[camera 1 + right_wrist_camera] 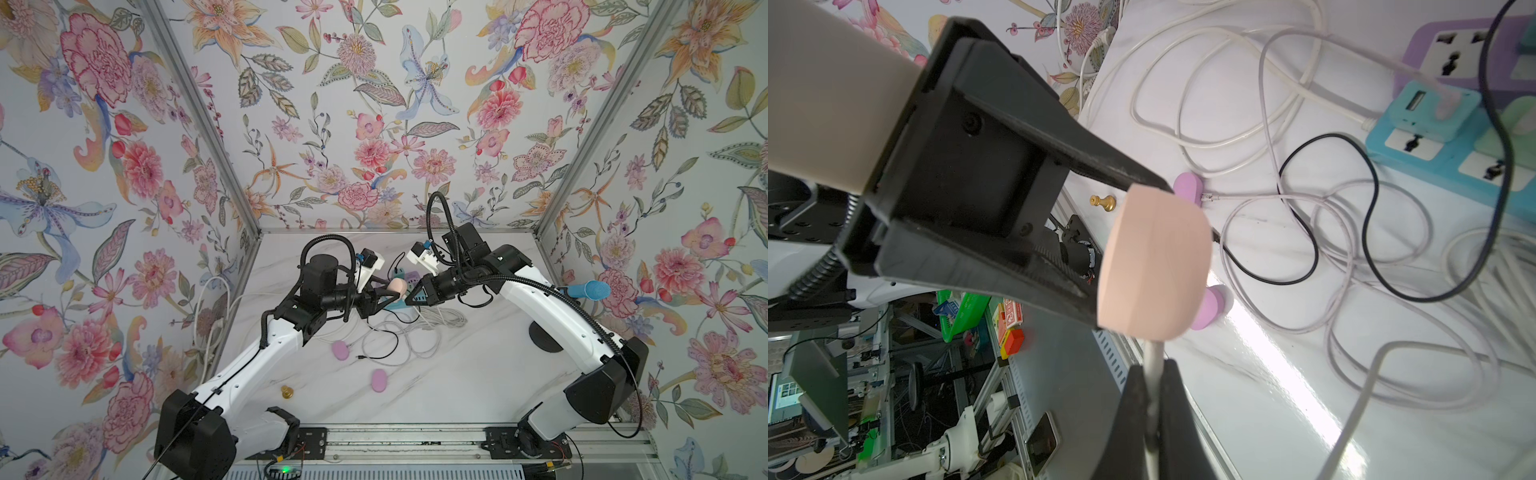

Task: Charge the bluetooth headset
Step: Insert the charging cable into the bluetooth headset.

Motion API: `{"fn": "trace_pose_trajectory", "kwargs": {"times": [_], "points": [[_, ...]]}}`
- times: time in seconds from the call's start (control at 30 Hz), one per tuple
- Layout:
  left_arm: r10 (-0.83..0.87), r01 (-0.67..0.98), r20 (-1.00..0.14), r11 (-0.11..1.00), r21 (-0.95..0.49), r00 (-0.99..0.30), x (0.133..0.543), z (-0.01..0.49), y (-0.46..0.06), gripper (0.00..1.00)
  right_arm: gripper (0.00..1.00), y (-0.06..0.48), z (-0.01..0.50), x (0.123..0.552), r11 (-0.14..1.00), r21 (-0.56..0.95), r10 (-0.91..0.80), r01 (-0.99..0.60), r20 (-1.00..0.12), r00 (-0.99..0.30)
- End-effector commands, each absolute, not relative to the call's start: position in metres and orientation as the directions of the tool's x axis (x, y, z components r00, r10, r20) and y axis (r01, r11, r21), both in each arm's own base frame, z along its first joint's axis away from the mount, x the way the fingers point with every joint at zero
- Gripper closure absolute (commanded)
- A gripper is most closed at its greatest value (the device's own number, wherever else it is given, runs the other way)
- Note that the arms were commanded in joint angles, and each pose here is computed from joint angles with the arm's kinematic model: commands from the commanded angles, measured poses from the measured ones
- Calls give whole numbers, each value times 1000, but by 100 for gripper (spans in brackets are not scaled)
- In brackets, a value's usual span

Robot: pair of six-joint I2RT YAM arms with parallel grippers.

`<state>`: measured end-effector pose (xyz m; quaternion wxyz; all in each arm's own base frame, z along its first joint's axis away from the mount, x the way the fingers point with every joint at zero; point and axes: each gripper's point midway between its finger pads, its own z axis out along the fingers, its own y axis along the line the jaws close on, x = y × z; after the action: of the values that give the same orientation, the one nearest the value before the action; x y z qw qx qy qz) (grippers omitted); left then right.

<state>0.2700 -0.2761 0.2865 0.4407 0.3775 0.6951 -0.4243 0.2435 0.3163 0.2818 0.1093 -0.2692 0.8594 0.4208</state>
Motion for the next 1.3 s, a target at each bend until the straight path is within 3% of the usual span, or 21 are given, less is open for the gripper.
{"fn": "trace_pose_trajectory", "kwargs": {"times": [0.0, 0.43, 1.1, 1.27], "points": [[168, 948, -939, -53, -313, -301, 177, 315, -306, 100, 100, 338, 302, 302, 481, 567, -292, -669, -616, -732], [180, 935, -936, -136, -327, -301, 160, 319, -314, 100, 100, 348, 305, 316, 439, 551, -316, -710, -645, -696], [184, 930, -936, -160, -331, -301, 155, 321, -317, 100, 100, 364, 307, 359, 439, 522, -302, -731, -680, -668], [191, 933, -936, -154, -327, -296, 158, 318, -318, 100, 91, 354, 303, 356, 459, 513, -305, -725, -676, -671]]}}
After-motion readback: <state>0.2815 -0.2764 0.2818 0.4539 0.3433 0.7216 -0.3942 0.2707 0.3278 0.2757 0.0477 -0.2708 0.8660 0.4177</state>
